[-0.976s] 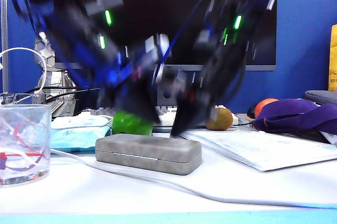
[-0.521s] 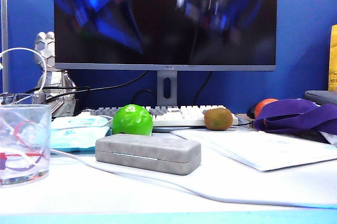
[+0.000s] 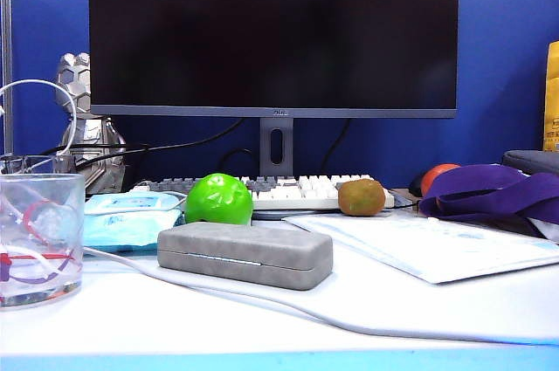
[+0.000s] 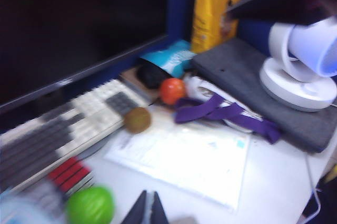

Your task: Pick up the glasses, fold the temples of the glasses, place the glasses into the glasses case, and finally close the glasses case.

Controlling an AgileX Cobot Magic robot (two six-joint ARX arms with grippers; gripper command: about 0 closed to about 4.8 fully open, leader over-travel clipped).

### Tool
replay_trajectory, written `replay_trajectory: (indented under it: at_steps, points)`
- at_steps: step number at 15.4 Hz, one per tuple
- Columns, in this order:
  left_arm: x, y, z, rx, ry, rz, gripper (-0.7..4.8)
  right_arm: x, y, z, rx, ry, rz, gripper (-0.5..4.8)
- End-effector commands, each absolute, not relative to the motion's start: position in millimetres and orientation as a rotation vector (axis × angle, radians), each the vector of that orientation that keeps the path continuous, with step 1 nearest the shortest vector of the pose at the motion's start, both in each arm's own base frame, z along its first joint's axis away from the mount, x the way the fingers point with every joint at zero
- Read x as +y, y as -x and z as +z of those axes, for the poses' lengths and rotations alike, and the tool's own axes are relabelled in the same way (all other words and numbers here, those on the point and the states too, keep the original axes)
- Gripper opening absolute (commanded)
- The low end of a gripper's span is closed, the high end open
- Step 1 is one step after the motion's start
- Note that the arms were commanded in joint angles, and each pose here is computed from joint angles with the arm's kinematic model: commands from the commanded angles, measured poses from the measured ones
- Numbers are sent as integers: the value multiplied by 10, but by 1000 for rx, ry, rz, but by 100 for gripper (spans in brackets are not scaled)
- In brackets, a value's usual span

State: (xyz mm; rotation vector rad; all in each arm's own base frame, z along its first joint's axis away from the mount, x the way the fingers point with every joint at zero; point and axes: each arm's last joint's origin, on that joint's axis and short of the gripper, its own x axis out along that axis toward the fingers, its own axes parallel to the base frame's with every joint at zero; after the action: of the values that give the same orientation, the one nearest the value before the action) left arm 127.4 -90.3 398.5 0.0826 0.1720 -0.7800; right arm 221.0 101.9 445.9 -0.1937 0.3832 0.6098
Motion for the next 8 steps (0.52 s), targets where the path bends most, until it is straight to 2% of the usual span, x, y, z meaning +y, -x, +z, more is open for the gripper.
replay_trajectory:
  at_steps: [1,3,8]
  points:
    - [-555,-794,3928,224,-111,-681,-5,808,-1711,4314,384,182,610,-1]
    - [-460,-653,3784,215,-106,-674,-5,735,-1550,4104,373,148,597,-1]
    - [-428,-597,3015,244,-100,-688,-5,554,-1223,3125,327,110,471,-1]
